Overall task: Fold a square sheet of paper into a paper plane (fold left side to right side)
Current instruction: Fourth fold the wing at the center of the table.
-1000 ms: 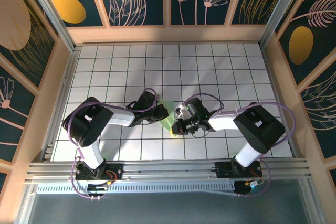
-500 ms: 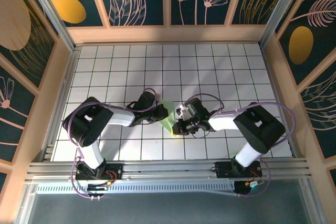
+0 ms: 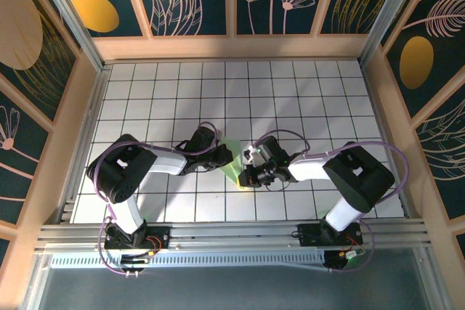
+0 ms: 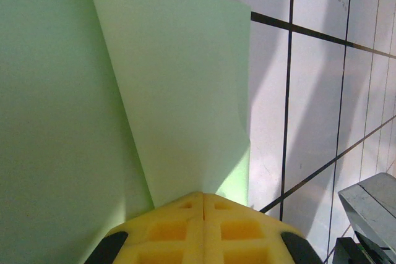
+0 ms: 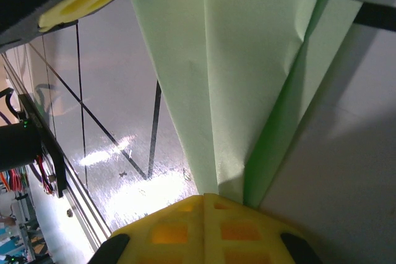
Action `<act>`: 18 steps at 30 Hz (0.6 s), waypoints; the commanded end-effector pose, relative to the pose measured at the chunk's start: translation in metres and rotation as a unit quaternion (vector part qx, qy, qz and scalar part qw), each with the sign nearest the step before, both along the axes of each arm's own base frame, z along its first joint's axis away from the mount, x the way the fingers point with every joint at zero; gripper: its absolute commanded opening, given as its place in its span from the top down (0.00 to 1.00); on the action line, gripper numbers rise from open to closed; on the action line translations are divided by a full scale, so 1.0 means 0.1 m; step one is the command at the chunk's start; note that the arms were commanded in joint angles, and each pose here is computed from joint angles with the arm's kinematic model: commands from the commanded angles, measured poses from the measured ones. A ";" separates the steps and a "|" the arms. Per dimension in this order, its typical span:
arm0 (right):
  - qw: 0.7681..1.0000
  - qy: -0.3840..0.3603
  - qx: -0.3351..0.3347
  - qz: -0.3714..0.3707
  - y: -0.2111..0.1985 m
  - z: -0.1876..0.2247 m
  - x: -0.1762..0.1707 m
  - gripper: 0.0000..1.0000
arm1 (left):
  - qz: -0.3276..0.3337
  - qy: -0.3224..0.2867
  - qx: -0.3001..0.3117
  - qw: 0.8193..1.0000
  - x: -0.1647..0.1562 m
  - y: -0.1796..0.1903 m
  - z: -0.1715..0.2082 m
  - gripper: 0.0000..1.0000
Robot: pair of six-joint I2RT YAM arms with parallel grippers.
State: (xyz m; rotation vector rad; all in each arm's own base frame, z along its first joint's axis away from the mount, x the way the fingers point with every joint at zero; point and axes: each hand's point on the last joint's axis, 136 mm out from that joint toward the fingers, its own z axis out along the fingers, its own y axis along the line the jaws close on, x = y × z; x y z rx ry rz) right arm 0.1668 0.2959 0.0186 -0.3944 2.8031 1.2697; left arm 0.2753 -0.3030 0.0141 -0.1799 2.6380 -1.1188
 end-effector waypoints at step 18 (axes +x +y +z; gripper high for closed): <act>0.998 0.028 -0.046 0.013 -0.24 -0.17 -0.29 1.00 | 0.011 0.036 0.061 0.997 -0.14 0.21 -0.31 1.00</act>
